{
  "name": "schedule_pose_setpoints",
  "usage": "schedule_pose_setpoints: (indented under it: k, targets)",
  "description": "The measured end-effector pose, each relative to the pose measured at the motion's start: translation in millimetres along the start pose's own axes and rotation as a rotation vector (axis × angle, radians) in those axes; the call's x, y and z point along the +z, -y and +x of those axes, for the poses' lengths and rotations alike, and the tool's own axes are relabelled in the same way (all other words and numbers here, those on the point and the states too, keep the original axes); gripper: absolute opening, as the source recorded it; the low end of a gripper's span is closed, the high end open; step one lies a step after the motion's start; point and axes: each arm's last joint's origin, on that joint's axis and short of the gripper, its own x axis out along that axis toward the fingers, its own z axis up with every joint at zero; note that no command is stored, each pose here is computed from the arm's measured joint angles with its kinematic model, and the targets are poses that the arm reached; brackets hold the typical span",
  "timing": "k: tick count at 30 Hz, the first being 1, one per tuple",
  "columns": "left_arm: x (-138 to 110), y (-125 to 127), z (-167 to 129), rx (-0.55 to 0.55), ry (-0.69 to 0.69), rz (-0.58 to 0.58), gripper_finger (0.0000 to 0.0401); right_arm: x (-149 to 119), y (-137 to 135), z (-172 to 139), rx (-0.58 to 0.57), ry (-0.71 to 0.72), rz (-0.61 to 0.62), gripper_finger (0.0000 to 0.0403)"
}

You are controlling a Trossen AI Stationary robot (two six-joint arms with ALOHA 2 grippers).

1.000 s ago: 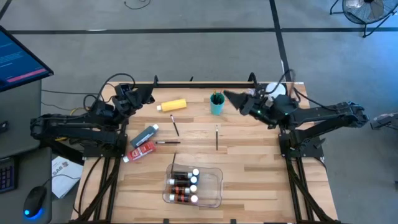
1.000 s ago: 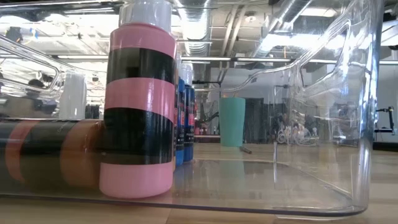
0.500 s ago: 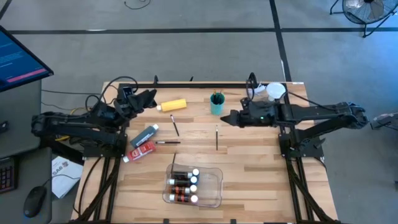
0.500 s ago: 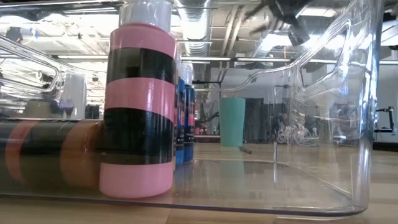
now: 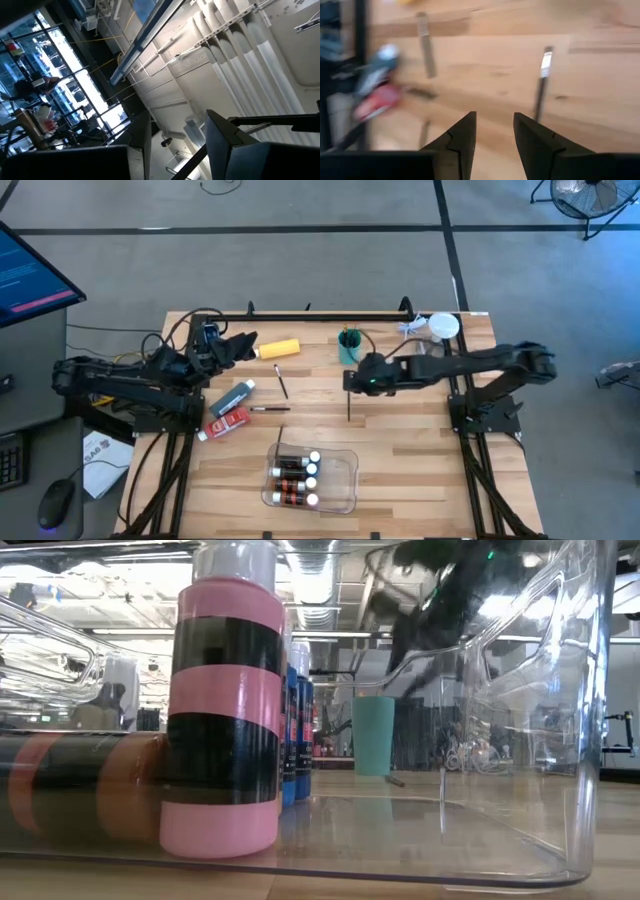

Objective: Pick & Place Paint Supplies
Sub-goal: Put the silver paint brush into the green cup

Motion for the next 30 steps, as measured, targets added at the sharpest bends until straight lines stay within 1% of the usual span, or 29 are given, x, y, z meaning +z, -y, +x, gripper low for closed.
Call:
schedule_pose_setpoints:
  k: [3,7,10,13,16,24,30]
  targets:
    - [0,0,0,0.000,-0.001,0.000,0.0092,-3,4,22,-0.058,0.055,0.004,0.0124]
    - [-2,1,-1,-0.004,-0.011,-0.011,0.0092,-6,6,46,-0.083,0.128,0.022,0.0124]
    - [-4,2,-1,-0.007,-0.020,-0.018,0.0092,-7,9,59,-0.105,0.147,0.015,0.0124]
    - [-5,2,-1,-0.007,-0.026,-0.023,0.0092,-8,18,72,-0.173,0.143,0.005,0.0124]
    - [-6,3,-1,-0.006,-0.024,-0.026,0.0092,-10,22,83,-0.201,0.142,0.004,0.0124]
    - [-5,2,-1,0.008,-0.002,-0.033,0.0092,-15,28,93,-0.231,0.135,-0.010,0.0124]
    - [-5,2,-1,0.013,0.006,-0.033,0.0092,-13,28,93,-0.239,0.210,-0.021,0.0124]
